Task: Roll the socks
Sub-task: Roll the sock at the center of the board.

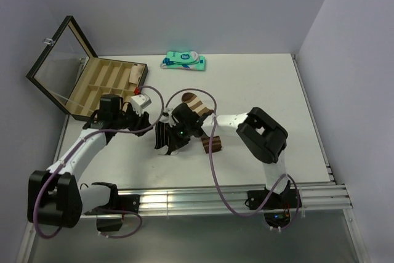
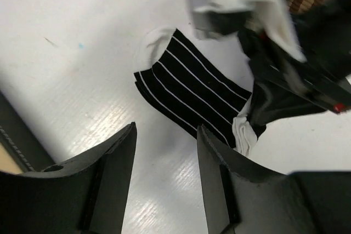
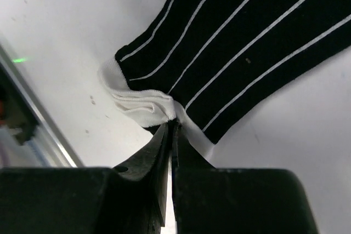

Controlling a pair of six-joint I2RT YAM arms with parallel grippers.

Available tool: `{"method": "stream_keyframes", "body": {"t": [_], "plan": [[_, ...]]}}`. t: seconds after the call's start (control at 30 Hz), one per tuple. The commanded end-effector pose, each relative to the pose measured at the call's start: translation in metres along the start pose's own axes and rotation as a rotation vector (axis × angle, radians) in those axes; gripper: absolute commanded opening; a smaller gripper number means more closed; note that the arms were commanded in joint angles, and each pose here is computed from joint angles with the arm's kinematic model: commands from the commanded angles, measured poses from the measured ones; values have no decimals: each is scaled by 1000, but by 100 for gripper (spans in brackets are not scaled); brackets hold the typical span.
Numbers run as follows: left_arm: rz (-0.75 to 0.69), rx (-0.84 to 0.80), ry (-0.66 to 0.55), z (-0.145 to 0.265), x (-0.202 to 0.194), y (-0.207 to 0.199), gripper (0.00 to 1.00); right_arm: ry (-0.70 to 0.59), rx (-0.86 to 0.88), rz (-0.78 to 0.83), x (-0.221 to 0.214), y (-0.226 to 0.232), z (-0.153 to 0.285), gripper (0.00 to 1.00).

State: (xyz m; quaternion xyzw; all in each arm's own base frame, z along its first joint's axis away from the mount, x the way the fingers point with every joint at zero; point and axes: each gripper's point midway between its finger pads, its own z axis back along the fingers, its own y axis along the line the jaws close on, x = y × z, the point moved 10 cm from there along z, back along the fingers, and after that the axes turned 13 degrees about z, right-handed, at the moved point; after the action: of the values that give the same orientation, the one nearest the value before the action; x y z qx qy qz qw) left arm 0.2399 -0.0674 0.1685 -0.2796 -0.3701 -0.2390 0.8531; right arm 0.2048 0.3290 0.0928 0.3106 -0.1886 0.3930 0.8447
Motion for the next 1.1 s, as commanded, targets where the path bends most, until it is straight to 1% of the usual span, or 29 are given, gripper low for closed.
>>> {"method": "stream_keyframes", "body": {"t": [0.0,0.1,0.13,0.17,0.2,0.3,0.37,0.4,0.57,0.67,0.97,1.07], "plan": [[-165,56,-54,4,4,-3,54,183,72,-139,-14,-7,0,0],[-314,86,-58,2,-8,-16,57,205,117,-204,-7,-10,2,0],[-379,61,-72,-2,-15,-30,59,209,132,-221,-4,-10,3,0],[-418,99,-69,-4,-18,-34,60,215,151,-242,-3,-12,2,0],[-482,51,-78,-7,-21,-51,61,225,161,-274,-3,-14,3,0],[-527,31,-29,-19,-35,-61,61,247,191,-331,0,-18,2,0],[-571,59,-35,-22,-37,-62,61,268,201,-361,-3,-21,-1,0],[-604,30,-22,-26,-44,-71,62,276,217,-388,-3,-23,-2,0],[-682,1,21,-36,-59,-83,61,277,230,-474,1,-31,2,0],[-715,-15,14,-41,-62,-91,60,265,244,-525,3,-39,6,0],[-740,-44,41,-51,-75,-99,60,298,250,-542,3,-43,11,0],[-736,-62,68,-54,-79,-100,59,298,251,-543,1,-44,13,0]]}}
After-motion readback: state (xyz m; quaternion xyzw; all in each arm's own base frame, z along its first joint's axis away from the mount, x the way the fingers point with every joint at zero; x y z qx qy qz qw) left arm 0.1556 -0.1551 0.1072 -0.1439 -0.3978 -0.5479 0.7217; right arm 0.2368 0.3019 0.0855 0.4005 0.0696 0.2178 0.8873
